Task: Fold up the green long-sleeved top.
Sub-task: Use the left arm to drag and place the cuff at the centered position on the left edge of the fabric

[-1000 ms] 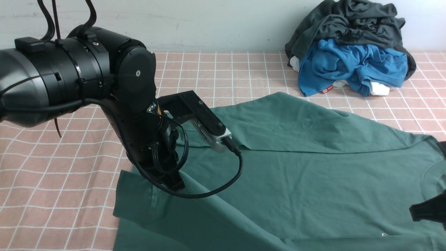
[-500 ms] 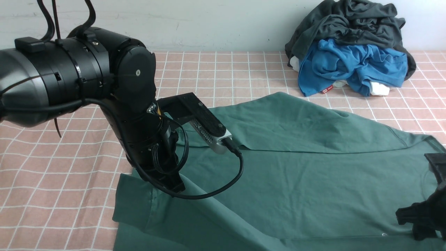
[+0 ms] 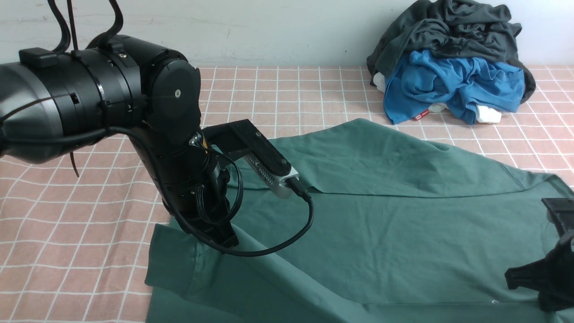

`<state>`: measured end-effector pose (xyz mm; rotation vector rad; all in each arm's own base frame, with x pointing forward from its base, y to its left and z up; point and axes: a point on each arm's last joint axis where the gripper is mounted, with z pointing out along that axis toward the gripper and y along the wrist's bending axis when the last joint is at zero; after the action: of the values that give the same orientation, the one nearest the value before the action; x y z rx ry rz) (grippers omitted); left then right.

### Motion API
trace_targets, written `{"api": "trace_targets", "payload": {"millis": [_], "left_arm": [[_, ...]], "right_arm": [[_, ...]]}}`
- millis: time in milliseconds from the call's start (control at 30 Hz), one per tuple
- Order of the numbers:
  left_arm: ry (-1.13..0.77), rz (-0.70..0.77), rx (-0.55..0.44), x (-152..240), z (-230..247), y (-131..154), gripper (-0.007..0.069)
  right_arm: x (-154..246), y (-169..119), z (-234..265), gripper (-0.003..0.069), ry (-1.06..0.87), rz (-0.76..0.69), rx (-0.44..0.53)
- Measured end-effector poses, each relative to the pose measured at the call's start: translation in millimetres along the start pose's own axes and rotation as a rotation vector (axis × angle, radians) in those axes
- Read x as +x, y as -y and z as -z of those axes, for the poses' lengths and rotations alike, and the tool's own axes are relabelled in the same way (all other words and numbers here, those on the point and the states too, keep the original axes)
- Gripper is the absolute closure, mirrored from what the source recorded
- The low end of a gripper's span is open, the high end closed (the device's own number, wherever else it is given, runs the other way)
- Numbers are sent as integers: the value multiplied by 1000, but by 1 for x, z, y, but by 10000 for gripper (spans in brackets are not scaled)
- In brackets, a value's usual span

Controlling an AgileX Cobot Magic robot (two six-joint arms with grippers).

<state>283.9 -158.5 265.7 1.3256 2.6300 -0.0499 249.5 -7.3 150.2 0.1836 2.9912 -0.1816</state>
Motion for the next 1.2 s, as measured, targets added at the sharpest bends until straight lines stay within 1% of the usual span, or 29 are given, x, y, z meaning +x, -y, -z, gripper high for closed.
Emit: {"api": "trace_targets", "payload": {"millis": [133, 300, 333, 467, 567, 667, 733, 833, 900, 933, 967, 1033, 1067, 1100, 1167, 1200], "left_arm": [[0, 0, 0, 0, 0, 0, 612], [14, 0, -6, -2, 2, -1, 612], [16, 0, -7, -2, 2, -1, 612], [68, -2, -33, -20, 4, -9, 612], [68, -9, -48, -35, -3, -18, 612], [47, -14, -52, -51, -21, -27, 607], [28, -22, -59, -56, -31, -31, 596], [-11, -38, -86, -63, -47, -38, 520], [-27, -32, -106, -64, -52, -41, 450], [-31, -31, -111, -64, -52, -42, 432], [-28, -6, -135, -65, -52, -45, 365], [-13, 46, -174, -67, -48, -49, 267], [-6, 58, -182, -69, -46, -50, 248], [12, 102, -204, -71, -41, -53, 187], [37, 160, -214, -74, -36, -58, 125], [58, 204, -217, -74, -31, -66, 97]], "right_arm": [[6, 4, 8, 659, -14, 16, 28], [16, 17, 41, 659, 34, 3, 103], [16, 18, 42, 659, 35, -1, 104], [21, 27, 62, 659, 106, -43, 160], [21, 28, 63, 659, 116, -53, 171], [21, 28, 61, 659, 110, -55, 173], [20, 27, 60, 659, 113, -55, 171], [17, 26, 58, 649, 131, -52, 161], [16, 26, 58, 621, 145, -55, 157], [16, 26, 58, 613, 146, -54, 157], [14, 26, 58, 578, 160, -58, 154], [13, 26, 59, 517, 175, -63, 155], [12, 26, 59, 503, 177, -65, 156], [9, 26, 62, 457, 190, -78, 155], [2, 26, 70, 405, 219, -89, 154], [-3, 27, 76, 383, 241, -95, 152]]}}
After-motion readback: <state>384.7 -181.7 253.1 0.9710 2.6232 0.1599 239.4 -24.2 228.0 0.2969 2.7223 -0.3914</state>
